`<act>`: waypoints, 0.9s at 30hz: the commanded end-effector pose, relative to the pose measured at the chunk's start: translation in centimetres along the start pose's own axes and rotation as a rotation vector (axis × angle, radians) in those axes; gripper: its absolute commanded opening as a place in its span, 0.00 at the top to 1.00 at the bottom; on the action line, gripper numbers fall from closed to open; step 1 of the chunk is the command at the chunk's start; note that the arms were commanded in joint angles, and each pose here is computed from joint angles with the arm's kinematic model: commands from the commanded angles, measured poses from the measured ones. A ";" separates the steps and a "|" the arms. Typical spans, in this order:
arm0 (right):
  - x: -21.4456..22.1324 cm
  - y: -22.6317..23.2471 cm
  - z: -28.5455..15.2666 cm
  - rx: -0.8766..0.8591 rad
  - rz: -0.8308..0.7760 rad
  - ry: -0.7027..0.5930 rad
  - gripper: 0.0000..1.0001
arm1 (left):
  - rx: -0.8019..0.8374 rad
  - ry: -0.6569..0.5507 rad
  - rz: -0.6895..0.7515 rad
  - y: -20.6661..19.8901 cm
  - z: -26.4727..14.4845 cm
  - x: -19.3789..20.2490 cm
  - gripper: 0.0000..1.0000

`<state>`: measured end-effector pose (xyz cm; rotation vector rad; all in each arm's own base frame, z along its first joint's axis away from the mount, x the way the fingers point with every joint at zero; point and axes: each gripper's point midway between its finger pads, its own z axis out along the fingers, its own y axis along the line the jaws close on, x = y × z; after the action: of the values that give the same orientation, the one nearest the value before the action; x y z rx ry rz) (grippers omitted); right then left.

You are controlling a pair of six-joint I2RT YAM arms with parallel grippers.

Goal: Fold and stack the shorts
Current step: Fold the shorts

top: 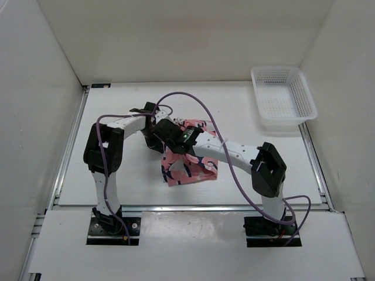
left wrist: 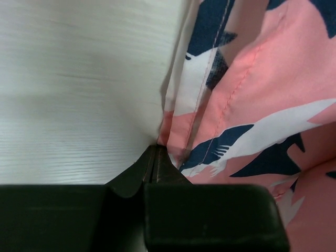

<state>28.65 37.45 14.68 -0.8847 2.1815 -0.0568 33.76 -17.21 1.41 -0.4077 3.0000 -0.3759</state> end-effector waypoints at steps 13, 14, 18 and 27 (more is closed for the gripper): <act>-7.5 1.3 -9.1 -0.259 0.158 -0.336 0.12 | 0.152 -0.141 0.001 1.9 -9.6 -5.4 0.50; -8.0 -0.8 -10.4 -0.249 0.220 -0.365 0.12 | 0.156 -0.172 0.007 1.7 -10.9 -5.6 0.48; -5.1 -5.2 -8.7 -0.218 0.413 -0.296 0.40 | 0.117 -0.275 0.060 1.2 -14.8 -5.8 0.52; 1.3 -10.0 1.1 -0.211 0.683 0.037 0.96 | 0.141 -0.209 0.157 -3.4 -11.7 -3.5 0.90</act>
<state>34.88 28.76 19.95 -0.2426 2.2947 0.4310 36.31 -16.38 16.13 -0.1736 2.6987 -0.5109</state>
